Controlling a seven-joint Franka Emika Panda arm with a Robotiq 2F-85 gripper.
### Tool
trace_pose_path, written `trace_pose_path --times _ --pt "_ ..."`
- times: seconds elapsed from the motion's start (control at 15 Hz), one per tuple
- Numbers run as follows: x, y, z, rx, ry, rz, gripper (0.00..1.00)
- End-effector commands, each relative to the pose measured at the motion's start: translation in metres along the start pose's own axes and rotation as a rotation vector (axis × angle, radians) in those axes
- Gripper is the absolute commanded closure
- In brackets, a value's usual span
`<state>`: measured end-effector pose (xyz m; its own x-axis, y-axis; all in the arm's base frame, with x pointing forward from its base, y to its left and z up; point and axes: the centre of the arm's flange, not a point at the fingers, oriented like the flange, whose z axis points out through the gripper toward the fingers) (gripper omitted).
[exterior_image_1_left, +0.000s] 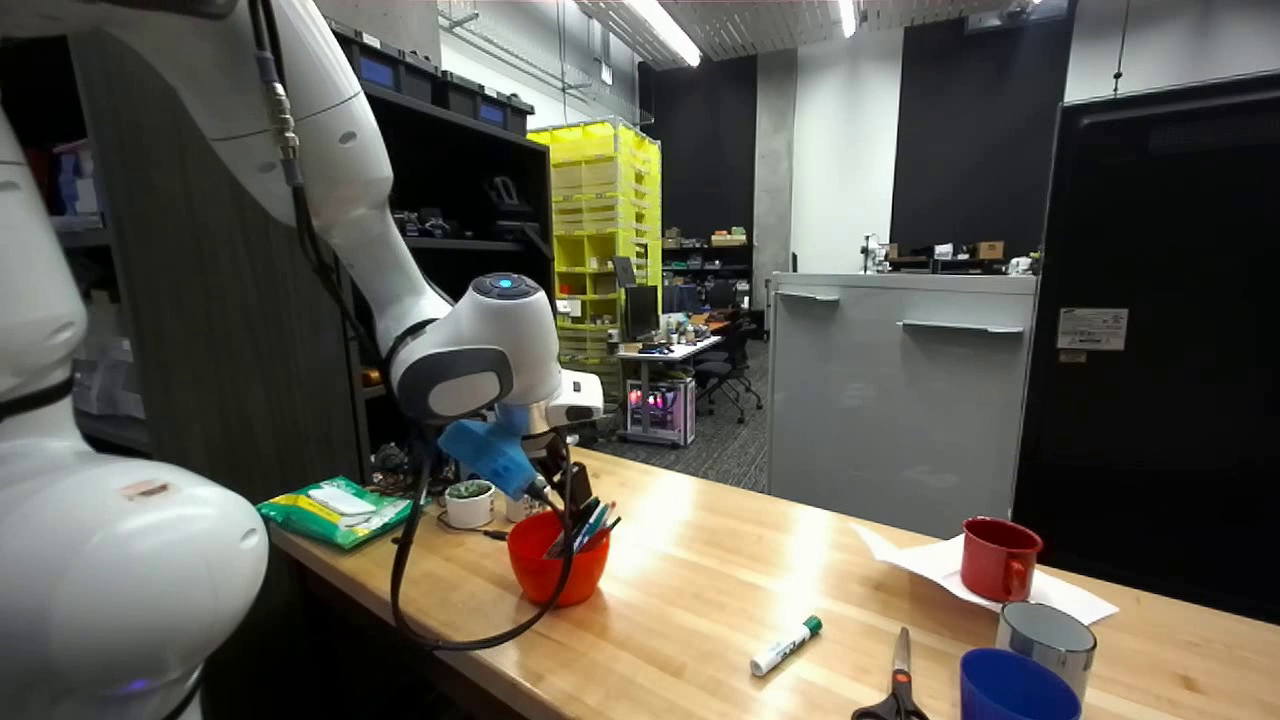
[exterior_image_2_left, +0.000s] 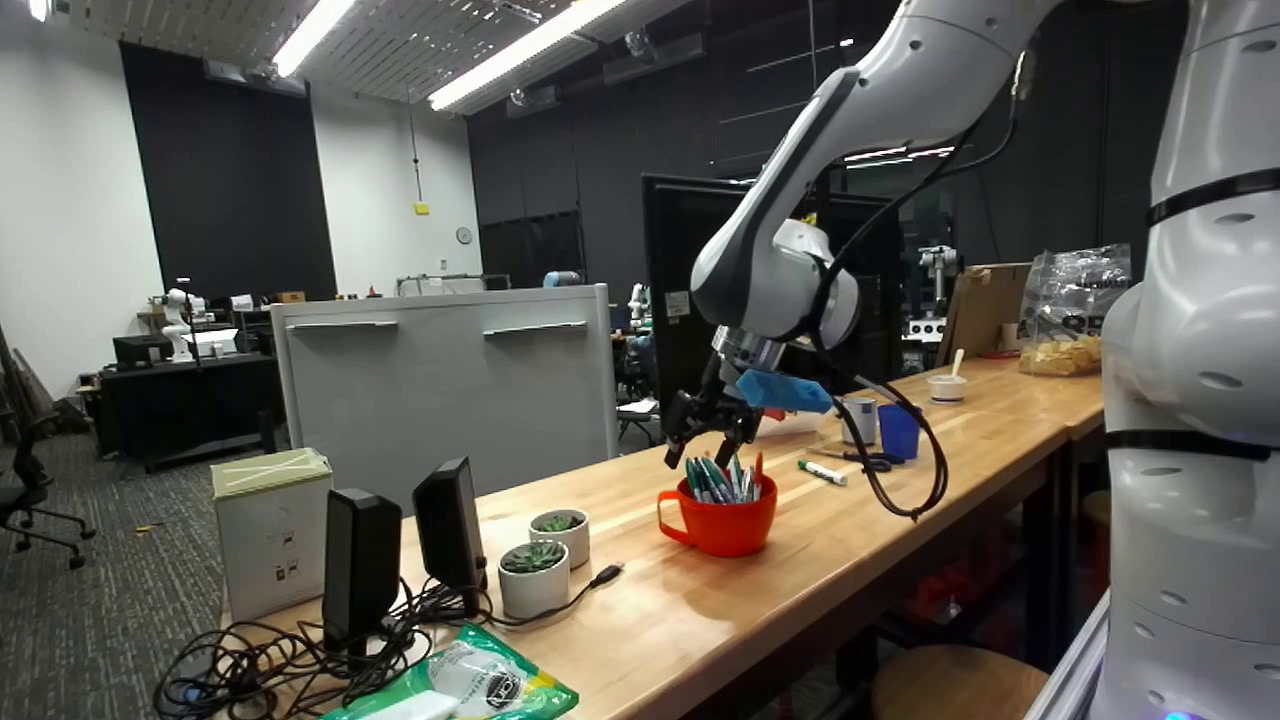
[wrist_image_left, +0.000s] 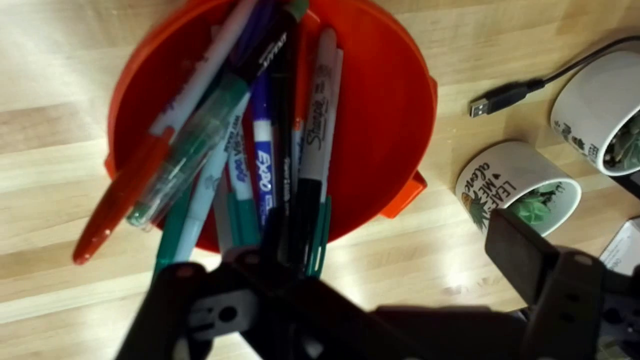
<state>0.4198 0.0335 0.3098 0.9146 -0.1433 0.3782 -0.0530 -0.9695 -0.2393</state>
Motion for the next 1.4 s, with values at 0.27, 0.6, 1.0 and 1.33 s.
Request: trace_pose_path --times 0.27,0.6,1.0,1.33 --pt "0.014 0.01 0.036 -0.039 0.022 0.033 0.0" --pt "0.018 0.01 0.046 -0.048 0.011 0.045 0.0" --pt "0.018 0.004 0.039 -0.048 0.02 0.027 0.0" --pt "0.014 0.003 0.034 -0.05 0.029 0.022 0.0"
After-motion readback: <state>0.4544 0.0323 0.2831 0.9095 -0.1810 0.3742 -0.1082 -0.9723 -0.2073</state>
